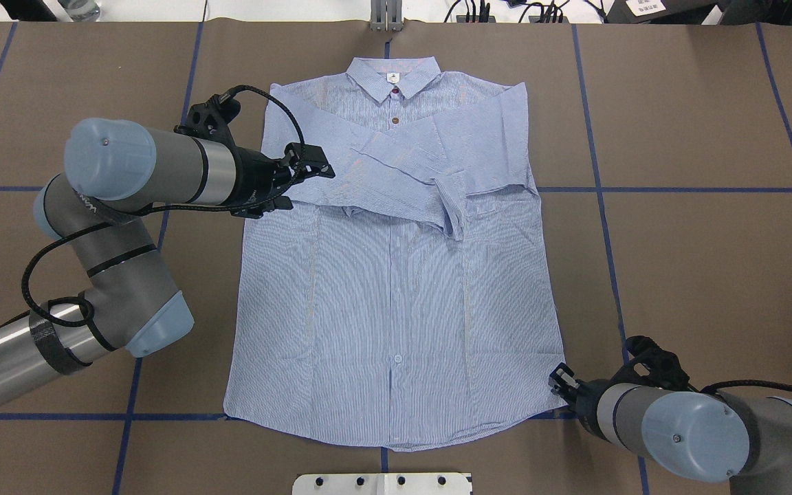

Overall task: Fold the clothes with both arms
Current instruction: 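Move both grippers down to the shirt hem corners nearest the robot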

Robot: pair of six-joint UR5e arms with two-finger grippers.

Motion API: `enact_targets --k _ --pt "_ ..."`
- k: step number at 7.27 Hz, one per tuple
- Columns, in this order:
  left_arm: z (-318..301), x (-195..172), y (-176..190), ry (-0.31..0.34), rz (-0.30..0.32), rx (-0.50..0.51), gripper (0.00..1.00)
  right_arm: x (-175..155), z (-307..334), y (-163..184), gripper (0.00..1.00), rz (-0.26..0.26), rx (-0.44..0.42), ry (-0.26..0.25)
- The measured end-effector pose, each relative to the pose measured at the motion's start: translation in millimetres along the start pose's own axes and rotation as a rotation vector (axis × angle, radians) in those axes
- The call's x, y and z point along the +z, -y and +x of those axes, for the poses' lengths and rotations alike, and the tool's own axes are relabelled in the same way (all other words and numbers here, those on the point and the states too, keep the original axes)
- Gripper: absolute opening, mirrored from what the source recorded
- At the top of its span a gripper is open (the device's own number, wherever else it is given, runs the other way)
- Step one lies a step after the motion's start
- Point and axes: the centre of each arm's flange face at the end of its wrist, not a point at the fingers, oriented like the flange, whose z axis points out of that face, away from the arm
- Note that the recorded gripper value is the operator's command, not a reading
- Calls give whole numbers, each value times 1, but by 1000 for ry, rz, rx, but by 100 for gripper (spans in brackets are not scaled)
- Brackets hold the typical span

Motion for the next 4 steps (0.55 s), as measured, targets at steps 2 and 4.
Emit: enact_targets --k 2,4 --pt "-3 2 -2 6 -3 -5 98 -5 0 2 0 -4 2 2" --pt "-18 8 -20 45 -21 -23 97 -16 2 6 0 -18 6 -4"
